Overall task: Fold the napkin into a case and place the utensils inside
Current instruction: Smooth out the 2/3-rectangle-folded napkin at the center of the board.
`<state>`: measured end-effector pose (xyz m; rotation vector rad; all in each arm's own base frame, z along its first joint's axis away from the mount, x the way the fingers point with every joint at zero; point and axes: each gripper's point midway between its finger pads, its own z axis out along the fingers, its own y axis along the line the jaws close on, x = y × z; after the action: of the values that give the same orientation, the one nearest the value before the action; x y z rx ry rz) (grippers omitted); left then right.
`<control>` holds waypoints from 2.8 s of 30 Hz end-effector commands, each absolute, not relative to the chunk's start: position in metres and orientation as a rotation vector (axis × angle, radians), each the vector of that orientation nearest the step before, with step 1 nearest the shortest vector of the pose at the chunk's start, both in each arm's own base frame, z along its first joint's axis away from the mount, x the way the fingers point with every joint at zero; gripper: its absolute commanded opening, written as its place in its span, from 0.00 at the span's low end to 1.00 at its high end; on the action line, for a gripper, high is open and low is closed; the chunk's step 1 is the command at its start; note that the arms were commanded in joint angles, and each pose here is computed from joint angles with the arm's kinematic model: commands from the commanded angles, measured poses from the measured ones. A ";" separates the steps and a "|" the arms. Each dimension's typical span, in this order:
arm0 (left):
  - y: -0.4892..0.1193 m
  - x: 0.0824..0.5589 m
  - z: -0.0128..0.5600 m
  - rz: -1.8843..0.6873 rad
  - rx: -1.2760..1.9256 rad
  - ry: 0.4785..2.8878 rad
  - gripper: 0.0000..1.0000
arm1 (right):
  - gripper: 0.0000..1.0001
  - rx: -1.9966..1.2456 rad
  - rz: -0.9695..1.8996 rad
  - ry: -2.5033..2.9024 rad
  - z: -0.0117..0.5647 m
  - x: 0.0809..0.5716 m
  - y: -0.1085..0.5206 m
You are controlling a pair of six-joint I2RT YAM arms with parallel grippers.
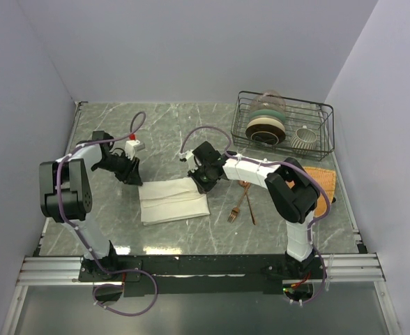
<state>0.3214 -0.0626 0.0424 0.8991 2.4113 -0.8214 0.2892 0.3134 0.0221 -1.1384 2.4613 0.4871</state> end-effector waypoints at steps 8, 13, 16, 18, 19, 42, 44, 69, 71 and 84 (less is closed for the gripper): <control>-0.113 0.319 0.121 -1.124 0.523 2.235 0.28 | 0.00 -1.126 0.476 2.555 0.015 0.281 0.303; -0.125 0.306 0.094 -1.281 0.266 2.351 0.15 | 0.00 -1.124 0.502 2.552 0.018 0.279 0.305; -0.126 0.295 0.066 -1.337 0.110 2.467 0.09 | 0.00 -1.122 0.517 2.546 0.021 0.278 0.307; -0.123 0.292 0.041 -1.336 0.024 2.564 0.04 | 0.00 -1.117 0.525 2.546 0.021 0.277 0.307; -0.121 0.292 0.033 -1.342 -0.019 2.595 0.02 | 0.00 -1.117 0.531 2.543 0.024 0.276 0.307; -0.113 0.295 0.007 -1.267 -0.109 2.690 0.01 | 0.45 -0.676 1.249 2.434 0.141 0.313 0.348; -0.113 0.294 0.007 -1.267 -0.109 2.692 0.01 | 0.44 -0.610 1.288 2.469 0.130 0.313 0.351; -0.228 0.318 0.127 -1.723 0.091 2.114 0.37 | 0.09 -0.311 1.145 2.867 -0.018 0.278 0.316; -0.245 0.327 0.131 -1.759 0.073 2.068 0.38 | 0.09 -0.311 1.129 2.868 -0.020 0.278 0.314; -0.188 0.328 0.015 -1.676 -0.288 2.352 0.51 | 0.05 -0.203 1.075 2.923 -0.031 0.271 0.297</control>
<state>0.3300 -0.2189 0.0334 -0.1911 2.3436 -1.7199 0.2808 0.3298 0.0167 -0.3289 2.7667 1.3241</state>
